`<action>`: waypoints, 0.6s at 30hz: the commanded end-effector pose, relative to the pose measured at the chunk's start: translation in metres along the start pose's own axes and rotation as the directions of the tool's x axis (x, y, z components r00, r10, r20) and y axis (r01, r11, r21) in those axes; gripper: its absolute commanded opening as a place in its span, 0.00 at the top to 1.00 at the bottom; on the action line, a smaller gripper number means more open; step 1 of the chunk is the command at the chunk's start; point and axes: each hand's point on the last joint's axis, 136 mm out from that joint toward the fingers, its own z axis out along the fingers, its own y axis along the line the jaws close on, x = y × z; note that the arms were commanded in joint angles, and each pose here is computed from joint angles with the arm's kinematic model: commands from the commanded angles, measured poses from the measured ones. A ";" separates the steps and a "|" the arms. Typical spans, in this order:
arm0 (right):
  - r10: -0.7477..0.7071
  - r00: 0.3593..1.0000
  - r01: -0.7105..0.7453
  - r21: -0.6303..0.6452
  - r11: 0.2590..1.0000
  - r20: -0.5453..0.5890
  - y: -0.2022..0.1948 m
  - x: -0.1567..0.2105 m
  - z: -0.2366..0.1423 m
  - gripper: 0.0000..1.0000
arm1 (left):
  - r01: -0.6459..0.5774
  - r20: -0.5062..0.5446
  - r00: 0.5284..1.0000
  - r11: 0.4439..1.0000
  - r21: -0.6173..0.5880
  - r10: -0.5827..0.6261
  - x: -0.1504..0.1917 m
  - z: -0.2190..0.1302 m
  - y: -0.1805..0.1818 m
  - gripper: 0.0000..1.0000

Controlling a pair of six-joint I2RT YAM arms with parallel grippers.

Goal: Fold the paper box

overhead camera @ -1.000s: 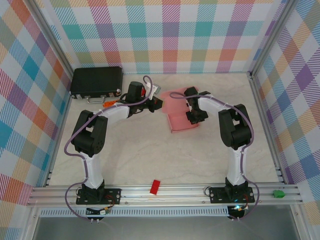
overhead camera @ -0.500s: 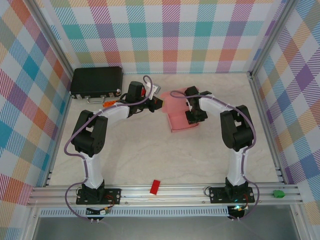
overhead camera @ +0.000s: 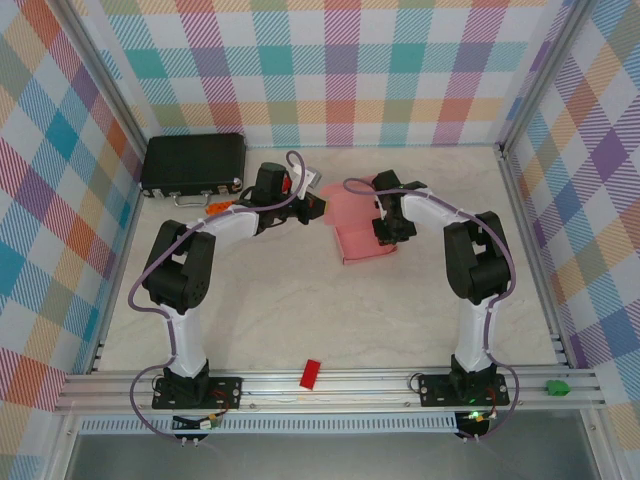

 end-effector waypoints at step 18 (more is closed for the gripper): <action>-0.030 0.988 0.054 0.156 0.986 -0.152 -0.023 0.034 0.023 0.86 | -0.021 0.014 1.000 1.000 0.018 0.020 -0.010 0.001 -0.003 1.00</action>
